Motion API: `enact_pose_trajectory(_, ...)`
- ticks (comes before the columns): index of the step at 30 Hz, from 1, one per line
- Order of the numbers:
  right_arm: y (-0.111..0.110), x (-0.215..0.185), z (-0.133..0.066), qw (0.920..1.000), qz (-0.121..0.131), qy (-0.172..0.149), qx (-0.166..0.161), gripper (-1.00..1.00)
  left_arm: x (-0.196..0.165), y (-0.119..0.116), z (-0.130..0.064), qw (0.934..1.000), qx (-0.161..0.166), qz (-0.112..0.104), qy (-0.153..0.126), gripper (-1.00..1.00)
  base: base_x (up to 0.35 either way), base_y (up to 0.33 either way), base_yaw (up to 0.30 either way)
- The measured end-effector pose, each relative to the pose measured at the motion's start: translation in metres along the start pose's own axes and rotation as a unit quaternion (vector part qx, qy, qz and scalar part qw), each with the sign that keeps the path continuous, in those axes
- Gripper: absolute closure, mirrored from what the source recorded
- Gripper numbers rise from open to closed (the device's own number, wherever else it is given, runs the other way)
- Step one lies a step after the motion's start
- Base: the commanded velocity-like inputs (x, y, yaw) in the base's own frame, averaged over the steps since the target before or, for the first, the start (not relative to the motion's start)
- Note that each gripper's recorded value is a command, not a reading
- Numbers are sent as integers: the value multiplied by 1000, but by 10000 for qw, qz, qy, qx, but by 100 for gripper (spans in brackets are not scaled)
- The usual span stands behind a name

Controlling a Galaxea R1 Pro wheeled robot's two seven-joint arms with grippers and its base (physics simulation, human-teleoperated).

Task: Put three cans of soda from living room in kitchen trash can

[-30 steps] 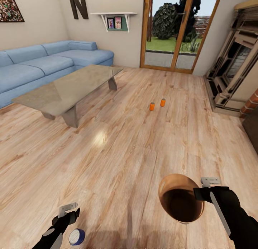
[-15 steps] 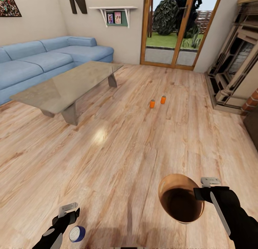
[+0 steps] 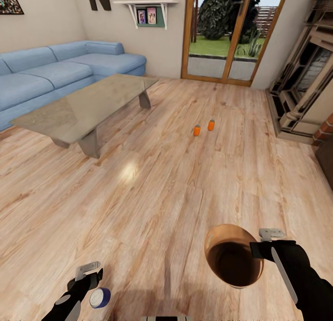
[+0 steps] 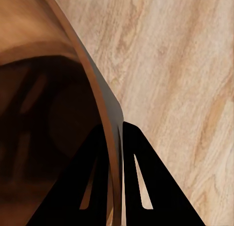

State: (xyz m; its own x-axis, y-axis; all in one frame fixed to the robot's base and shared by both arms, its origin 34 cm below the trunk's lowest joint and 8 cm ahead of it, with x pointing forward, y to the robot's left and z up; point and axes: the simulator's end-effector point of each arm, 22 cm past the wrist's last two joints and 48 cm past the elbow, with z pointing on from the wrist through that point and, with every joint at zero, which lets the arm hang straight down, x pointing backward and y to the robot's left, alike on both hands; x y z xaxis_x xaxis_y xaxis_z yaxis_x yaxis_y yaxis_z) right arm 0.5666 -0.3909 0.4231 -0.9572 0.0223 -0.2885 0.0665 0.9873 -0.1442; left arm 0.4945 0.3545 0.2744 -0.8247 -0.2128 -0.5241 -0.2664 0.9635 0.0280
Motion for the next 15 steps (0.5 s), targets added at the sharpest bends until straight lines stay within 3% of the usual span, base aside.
enact_pose_trajectory(15, 1, 8, 9, 9999, -26, 114, 0, 100, 12, 2, 3, 9999, -25, 20, 118, -100, 0, 0, 0)
